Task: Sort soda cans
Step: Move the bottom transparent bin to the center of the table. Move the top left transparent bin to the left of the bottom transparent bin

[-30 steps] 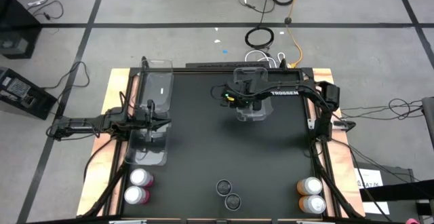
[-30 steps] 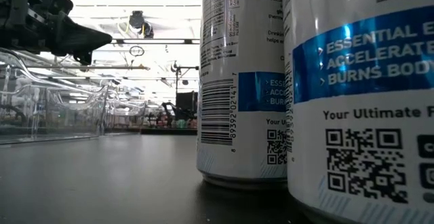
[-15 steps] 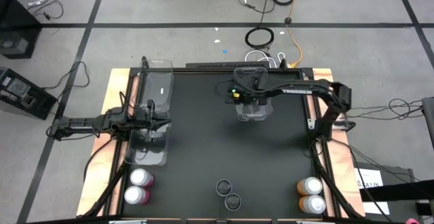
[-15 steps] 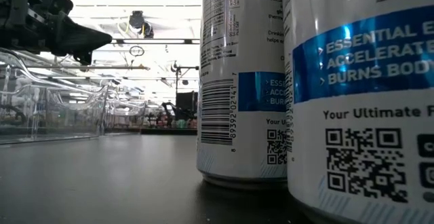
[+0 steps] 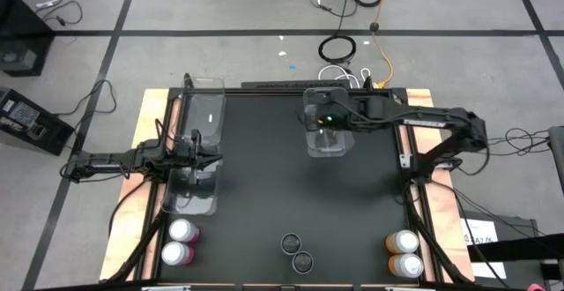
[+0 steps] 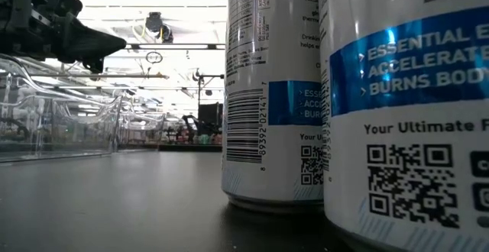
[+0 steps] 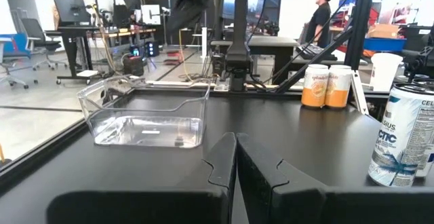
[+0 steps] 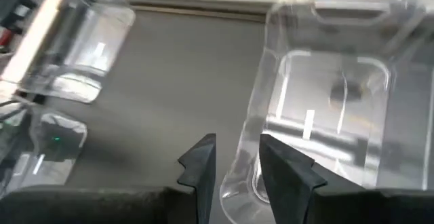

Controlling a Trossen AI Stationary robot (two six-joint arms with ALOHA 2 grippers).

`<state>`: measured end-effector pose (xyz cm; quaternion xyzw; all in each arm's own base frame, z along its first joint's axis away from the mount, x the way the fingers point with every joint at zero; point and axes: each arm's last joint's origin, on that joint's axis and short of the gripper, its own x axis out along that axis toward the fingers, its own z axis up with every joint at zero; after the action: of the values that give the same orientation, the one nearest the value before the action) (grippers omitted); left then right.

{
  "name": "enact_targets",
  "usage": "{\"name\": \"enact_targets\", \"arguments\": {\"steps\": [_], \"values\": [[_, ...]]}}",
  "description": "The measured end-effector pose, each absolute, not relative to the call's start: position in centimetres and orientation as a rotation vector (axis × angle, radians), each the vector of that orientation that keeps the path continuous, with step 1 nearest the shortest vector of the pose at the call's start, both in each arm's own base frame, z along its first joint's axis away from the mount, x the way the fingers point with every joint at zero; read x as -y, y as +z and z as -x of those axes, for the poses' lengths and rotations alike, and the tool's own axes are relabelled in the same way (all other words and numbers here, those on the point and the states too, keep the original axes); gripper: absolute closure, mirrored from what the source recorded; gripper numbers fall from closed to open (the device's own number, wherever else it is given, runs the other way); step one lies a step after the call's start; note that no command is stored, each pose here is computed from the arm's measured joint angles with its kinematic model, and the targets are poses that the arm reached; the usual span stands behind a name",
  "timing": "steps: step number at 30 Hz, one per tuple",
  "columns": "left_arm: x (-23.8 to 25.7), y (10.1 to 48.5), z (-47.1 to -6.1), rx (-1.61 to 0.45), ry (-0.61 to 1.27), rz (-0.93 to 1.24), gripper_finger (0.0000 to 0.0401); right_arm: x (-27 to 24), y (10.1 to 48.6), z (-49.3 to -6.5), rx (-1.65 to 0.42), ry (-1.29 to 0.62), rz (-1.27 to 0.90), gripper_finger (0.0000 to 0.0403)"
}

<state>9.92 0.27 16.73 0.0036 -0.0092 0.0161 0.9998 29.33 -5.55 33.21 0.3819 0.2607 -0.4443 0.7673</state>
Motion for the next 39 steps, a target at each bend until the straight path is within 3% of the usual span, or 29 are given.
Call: {"name": "enact_targets", "arguments": {"steps": [14,20,32,39], "values": [[-0.3,17.2,-9.9,0.069,0.032,-0.006,0.0376,-1.8,34.8,-27.8,-0.499,-0.879,-0.634,0.0296],[-0.3,18.0,-9.8,0.153,0.025,0.095,0.0376,-3.4,34.7,-27.3,-0.494,-0.886,-0.613,0.0296],[-0.3,18.0,-9.8,0.153,0.024,0.098,0.0376,-4.9,34.6,-26.9,-0.485,-0.868,-0.612,0.0296],[-0.3,19.8,-9.4,0.116,0.05,0.15,0.0376,-7.0,34.6,-26.2,-0.49,-0.827,-0.49,0.0296]]}}
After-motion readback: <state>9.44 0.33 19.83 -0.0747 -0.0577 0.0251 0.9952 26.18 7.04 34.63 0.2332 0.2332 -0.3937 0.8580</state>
